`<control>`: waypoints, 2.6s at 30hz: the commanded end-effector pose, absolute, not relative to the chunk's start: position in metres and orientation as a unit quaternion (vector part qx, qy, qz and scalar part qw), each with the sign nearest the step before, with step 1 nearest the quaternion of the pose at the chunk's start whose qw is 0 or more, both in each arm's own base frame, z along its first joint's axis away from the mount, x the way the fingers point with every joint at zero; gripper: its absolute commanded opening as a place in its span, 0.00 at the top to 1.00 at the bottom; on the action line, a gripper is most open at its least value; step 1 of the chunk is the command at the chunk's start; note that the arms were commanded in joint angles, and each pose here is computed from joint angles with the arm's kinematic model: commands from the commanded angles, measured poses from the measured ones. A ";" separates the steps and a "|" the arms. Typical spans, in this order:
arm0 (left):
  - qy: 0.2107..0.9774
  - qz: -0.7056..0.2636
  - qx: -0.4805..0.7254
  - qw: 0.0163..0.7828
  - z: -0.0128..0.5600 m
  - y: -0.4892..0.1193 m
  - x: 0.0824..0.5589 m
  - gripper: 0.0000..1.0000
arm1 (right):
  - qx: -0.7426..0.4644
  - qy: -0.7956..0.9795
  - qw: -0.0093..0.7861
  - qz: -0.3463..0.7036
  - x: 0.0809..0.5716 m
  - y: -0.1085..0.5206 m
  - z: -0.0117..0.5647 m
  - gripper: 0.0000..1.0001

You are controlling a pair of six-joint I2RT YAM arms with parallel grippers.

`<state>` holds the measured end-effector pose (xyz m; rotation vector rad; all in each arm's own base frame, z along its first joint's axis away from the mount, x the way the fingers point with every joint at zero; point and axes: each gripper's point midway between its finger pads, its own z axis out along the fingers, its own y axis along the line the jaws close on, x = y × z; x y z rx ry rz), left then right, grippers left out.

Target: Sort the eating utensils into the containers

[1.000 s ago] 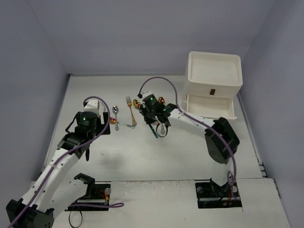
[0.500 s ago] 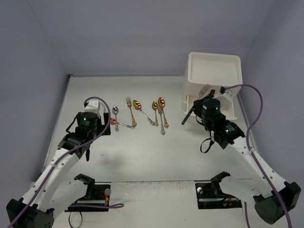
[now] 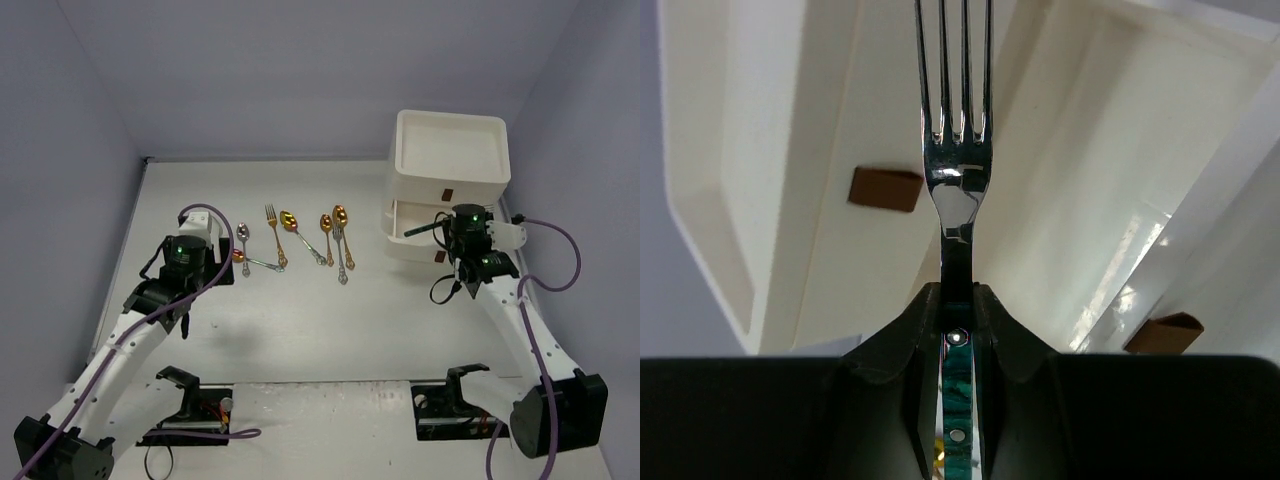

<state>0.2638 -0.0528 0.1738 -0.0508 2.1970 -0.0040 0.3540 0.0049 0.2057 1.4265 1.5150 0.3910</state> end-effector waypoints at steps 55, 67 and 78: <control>0.888 0.009 -0.029 0.458 0.183 -0.052 0.276 0.19 | -0.039 0.916 0.399 0.014 0.418 0.262 0.068 0.60; 0.890 0.010 -0.028 0.455 0.181 -0.052 0.277 0.19 | -0.032 0.928 0.371 -0.002 0.423 0.251 0.035 0.72; 0.892 0.009 -0.025 0.451 0.179 -0.054 0.277 0.19 | -0.060 0.931 0.361 0.000 0.422 0.261 0.022 0.80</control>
